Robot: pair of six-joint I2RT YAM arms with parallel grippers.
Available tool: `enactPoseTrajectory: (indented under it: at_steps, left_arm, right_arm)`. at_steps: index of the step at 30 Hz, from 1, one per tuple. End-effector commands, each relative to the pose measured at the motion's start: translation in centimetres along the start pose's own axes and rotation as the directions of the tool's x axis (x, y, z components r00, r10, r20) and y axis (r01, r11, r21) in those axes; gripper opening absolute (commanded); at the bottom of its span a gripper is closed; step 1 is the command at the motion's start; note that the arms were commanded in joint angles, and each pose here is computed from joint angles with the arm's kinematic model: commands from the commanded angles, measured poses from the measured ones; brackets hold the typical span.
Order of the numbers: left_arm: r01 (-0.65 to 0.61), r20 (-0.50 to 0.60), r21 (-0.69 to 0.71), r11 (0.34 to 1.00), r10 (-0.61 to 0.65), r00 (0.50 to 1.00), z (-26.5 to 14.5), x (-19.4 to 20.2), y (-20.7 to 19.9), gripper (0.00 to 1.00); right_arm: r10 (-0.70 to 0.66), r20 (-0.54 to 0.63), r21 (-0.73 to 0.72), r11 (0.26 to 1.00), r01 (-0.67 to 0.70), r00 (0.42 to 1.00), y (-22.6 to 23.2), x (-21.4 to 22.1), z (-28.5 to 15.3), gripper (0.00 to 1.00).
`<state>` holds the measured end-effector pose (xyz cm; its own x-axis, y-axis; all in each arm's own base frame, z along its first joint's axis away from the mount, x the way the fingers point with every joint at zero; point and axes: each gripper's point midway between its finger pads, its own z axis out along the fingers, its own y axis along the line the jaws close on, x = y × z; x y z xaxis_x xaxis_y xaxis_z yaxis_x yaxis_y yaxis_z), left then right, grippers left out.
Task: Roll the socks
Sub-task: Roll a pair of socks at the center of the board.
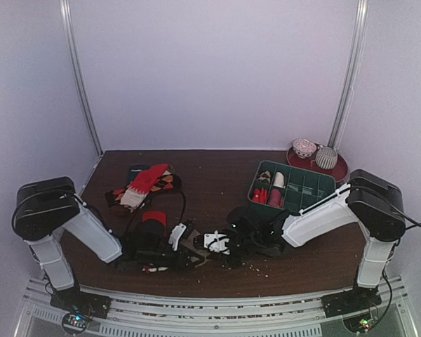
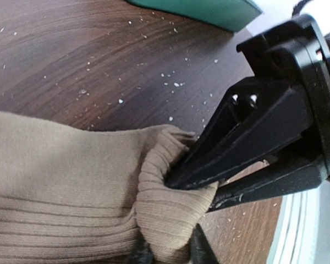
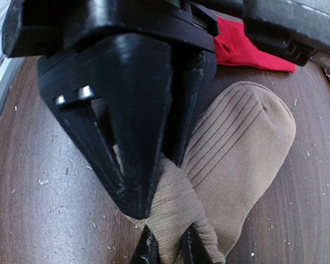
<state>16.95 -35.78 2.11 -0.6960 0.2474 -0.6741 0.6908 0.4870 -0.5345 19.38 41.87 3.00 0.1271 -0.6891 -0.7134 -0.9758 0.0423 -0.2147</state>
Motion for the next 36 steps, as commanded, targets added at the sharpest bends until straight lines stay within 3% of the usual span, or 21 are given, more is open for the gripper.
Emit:
enactPoseTrajectory:
  at_steps: [1, 4, 12, 14, 17, 19, 25, 29, 36]
  left_arm:
    - [-0.075, -0.309, -0.155, 0.985, 0.024, 0.951, -1.6, 6.6, 3.2, 0.36]
    - [-0.131, -0.254, -0.149, 0.98, 0.09, 0.963, -2.2, 3.2, 2.1, 0.56]
    - [-0.173, -0.174, -0.224, 0.959, 0.135, 0.975, -4.6, -1.7, 2.5, 0.58]
    - [-0.16, -0.132, -0.241, 0.957, 0.131, 0.982, -5.5, -3.0, 3.0, 0.54]
    - [-0.134, -0.086, -0.287, 0.948, 0.114, 0.99, -6.7, -4.9, 4.9, 0.37]
    - [-0.131, -0.068, -0.301, 0.945, 0.115, 0.991, -6.7, -6.1, 5.6, 0.33]
    - [-0.151, -0.13, -0.224, 0.963, 0.124, 0.984, -3.0, -6.5, 6.1, 0.2]
    - [-0.135, -0.151, -0.165, 0.977, 0.11, 0.982, -1.5, -5.9, 5.8, 0.17]
    - [-0.185, -0.257, -0.181, 0.966, 0.135, 0.957, 0.7, -3.7, 8.1, 0.13]
  right_arm:
    - [0.111, -0.239, -0.066, 0.989, -0.13, 0.965, 3.0, 6.8, 0.7, 0.07]
    - [0.136, -0.271, -0.067, 0.985, -0.16, 0.953, 3.5, 7.9, 0.7, 0.07]
    - [0.152, -0.302, -0.065, 0.982, -0.179, 0.941, 4.0, 8.8, 0.3, 0.07]
    - [0.158, -0.306, -0.059, 0.981, -0.184, 0.939, 4.0, 8.8, 0.0, 0.07]
    - [0.169, -0.306, -0.048, 0.98, -0.193, 0.937, 4.1, 8.9, -0.4, 0.07]
    - [0.175, -0.307, -0.043, 0.98, -0.197, 0.936, 4.2, 9.0, -0.6, 0.07]
    - [0.179, -0.303, -0.032, 0.98, -0.198, 0.936, 4.4, 8.7, -0.7, 0.07]
    - [0.183, -0.3, -0.027, 0.979, -0.2, 0.936, 4.4, 8.5, -0.8, 0.07]
    - [0.135, -0.316, -0.051, 0.986, -0.159, 0.939, 5.5, 7.9, -1.0, 0.07]
